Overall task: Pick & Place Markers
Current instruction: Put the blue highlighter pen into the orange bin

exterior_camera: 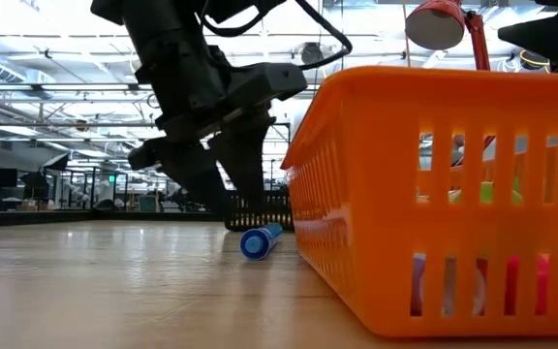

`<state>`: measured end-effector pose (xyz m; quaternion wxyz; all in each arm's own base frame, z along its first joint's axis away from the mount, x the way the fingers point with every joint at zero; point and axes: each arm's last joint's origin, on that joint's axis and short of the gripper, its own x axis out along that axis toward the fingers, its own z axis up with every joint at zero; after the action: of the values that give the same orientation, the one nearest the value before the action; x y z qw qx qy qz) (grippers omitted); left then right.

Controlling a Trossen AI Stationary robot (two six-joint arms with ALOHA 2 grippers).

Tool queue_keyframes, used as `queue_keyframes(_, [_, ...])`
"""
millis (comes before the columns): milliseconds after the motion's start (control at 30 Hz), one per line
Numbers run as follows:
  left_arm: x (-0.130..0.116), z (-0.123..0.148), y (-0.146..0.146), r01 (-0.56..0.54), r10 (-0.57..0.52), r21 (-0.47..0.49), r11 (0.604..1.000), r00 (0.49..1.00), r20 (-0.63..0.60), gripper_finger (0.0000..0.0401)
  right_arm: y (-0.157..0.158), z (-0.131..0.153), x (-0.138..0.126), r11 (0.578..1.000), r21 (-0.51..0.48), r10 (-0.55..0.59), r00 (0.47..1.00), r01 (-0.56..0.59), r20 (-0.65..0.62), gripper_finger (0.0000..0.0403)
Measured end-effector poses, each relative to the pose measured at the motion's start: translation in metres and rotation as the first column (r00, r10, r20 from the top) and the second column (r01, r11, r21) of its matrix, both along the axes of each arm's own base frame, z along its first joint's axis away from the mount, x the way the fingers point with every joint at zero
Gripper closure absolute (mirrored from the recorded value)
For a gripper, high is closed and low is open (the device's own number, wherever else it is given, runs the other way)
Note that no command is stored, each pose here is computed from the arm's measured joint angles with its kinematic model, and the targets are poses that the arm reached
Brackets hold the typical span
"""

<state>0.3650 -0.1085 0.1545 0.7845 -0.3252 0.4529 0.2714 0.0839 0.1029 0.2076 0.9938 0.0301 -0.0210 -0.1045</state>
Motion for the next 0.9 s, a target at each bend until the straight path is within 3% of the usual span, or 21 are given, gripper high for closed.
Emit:
queue_keyframes(267, [0.006,-0.001,-0.002,0.015,-0.014,-0.016,1.000,0.998,0.064,0.0223,0.000,0.000,0.000,1.000,0.000,0.000,1.000,0.000,0.000,0.0124])
queue_keyframes(433, [0.011,-0.017,-0.004,0.057,-0.056,-0.033,0.998,0.997,0.048,0.0222,0.000,0.000,0.000,1.000,-0.001,0.000,1.000,0.000,0.000,0.0124])
queue_keyframes(700, [0.011,-0.034,0.007,0.061,-0.068,-0.101,0.993,0.995,-0.074,0.0224,0.000,0.000,0.000,1.000,-0.003,-0.001,1.000,0.001,-0.001,0.0124])
queue_keyframes(900, [-0.002,-0.033,0.006,0.081,-0.104,-0.120,0.989,0.974,-0.201,0.0251,0.000,0.000,0.000,1.000,-0.002,-0.001,1.000,0.001,-0.001,0.0124])
